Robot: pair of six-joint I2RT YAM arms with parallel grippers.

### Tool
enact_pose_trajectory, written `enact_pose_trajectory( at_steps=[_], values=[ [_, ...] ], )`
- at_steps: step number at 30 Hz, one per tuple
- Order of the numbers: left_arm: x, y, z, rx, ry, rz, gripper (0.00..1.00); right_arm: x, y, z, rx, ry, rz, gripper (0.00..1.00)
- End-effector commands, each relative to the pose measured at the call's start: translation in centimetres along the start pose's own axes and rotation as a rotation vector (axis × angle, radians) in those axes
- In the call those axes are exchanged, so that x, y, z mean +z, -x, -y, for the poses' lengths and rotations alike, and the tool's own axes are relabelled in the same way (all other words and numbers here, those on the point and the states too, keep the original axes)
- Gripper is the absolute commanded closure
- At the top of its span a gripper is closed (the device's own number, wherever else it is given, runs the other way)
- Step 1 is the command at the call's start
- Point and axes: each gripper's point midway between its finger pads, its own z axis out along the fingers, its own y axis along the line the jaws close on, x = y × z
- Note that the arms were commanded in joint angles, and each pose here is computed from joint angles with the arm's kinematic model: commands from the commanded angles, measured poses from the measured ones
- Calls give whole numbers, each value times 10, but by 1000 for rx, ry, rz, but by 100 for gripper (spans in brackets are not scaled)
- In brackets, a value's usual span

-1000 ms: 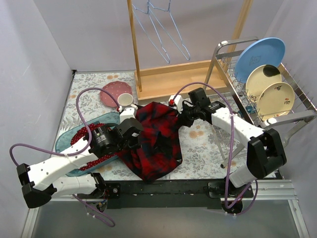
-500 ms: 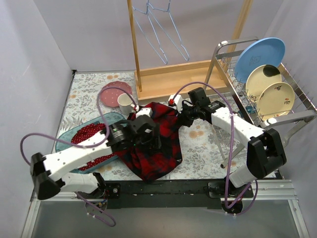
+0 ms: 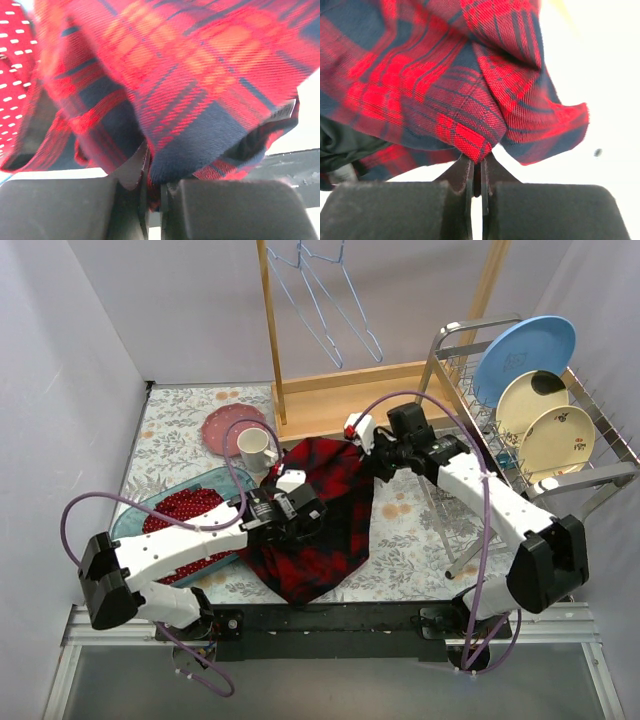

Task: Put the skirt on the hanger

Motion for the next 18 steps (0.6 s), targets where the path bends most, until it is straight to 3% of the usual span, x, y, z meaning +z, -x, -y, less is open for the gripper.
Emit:
enact_pose_trajectory(
  at_steps=[1,5,10,15,18],
  values=[
    [-49,32,-18,-43,-32,144,100,-72,78,42,-130,-258,163,99],
    [-97,60,-18,-56,-152,261,100,-129,122,53,-194,-381,253,99],
    [-119,59,-10,-26,-289,277,98,-190,152,46,-235,-466,351,99],
    [-97,42,2,0,-334,231,92,-213,149,24,-238,-443,396,99],
    [-70,30,4,-14,-306,179,91,-183,116,21,-211,-404,325,98]
  ],
)
